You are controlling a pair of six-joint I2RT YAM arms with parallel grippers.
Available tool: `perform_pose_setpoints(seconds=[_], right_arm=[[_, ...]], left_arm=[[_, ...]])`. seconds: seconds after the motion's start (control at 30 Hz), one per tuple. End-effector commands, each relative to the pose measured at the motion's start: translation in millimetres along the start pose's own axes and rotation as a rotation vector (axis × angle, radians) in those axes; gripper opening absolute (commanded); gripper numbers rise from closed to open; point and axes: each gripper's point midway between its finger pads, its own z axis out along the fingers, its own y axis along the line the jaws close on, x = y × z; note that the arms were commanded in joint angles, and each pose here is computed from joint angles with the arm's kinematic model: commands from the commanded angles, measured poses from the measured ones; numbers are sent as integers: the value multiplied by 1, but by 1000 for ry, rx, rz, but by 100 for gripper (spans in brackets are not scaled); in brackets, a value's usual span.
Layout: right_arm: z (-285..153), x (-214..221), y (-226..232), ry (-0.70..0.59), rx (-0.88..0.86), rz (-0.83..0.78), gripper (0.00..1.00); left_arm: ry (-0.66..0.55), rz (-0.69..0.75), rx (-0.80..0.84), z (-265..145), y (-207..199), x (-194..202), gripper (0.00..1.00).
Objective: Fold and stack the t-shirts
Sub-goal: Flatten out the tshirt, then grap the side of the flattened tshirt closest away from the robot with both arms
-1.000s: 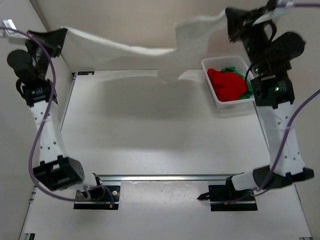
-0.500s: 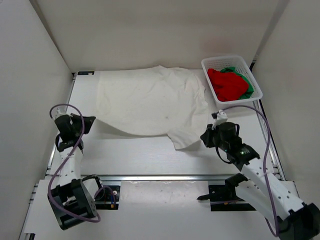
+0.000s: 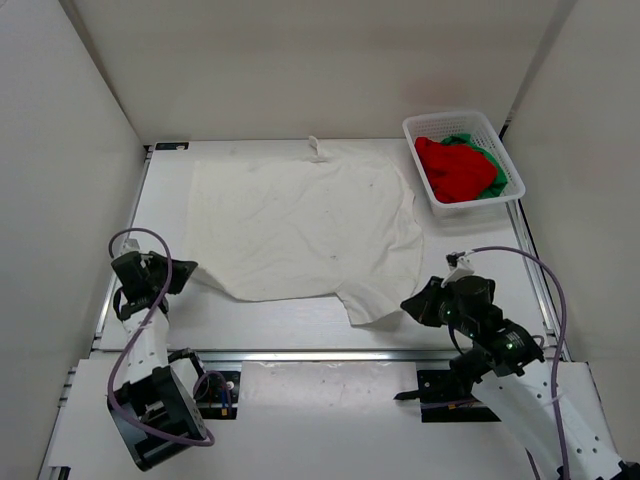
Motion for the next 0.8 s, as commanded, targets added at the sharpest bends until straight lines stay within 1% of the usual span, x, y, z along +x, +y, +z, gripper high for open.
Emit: perform_pose_setpoints(seconds=[0.0,0.07,0.1,0.13,0.2,0.23,0.27,0.33,0.43,0.47,0.5,0.53,0.57,0.67,0.77], right_arm=[[3,-4,3,13,39,22,0],[15,-16,2,9,60,-13,0],[26,-27,-3,3,83,-25,1],[35,-33,2,27,55,-25,0],[47,-68,-7,-24,76,-19,0],[54,-82,-5,-25,67,-21,0],[56,-94,-13,-44,89,-19,0],[71,-129,-12,-78,121,-48,0],[94,-163,-9,-103,136,-58,0],[100,-170,-3,-109,117,-78,0],[110,-179,-6,-98,128,-67,0],[120,-190,-7,-109,150,-95,0],[126,-195,-10,-112,164,-104,0],[151,-227,-5,-130,137,-105,0],[170,-250,-5,-138,150,-112,0]], left_arm=[[-48,56,17,-6,-11,-14,0],[-49,43,19,-3,-14,-18,0],[-42,13,38,-1,-18,-21,0],[-48,-22,69,1,-26,-24,0],[-74,-56,96,6,-37,-34,0],[-84,-86,74,10,-35,-38,0],[-103,-89,105,10,-43,-46,0],[-134,-117,93,15,-44,-61,0],[-150,-155,72,21,-39,-75,0],[-155,-166,73,23,-39,-79,0],[-157,-171,81,27,-42,-81,0],[-150,-182,80,32,-44,-80,0],[-171,-180,77,34,-46,-84,0],[-166,-177,49,50,-46,-85,0],[-163,-187,9,63,-38,-89,0]])
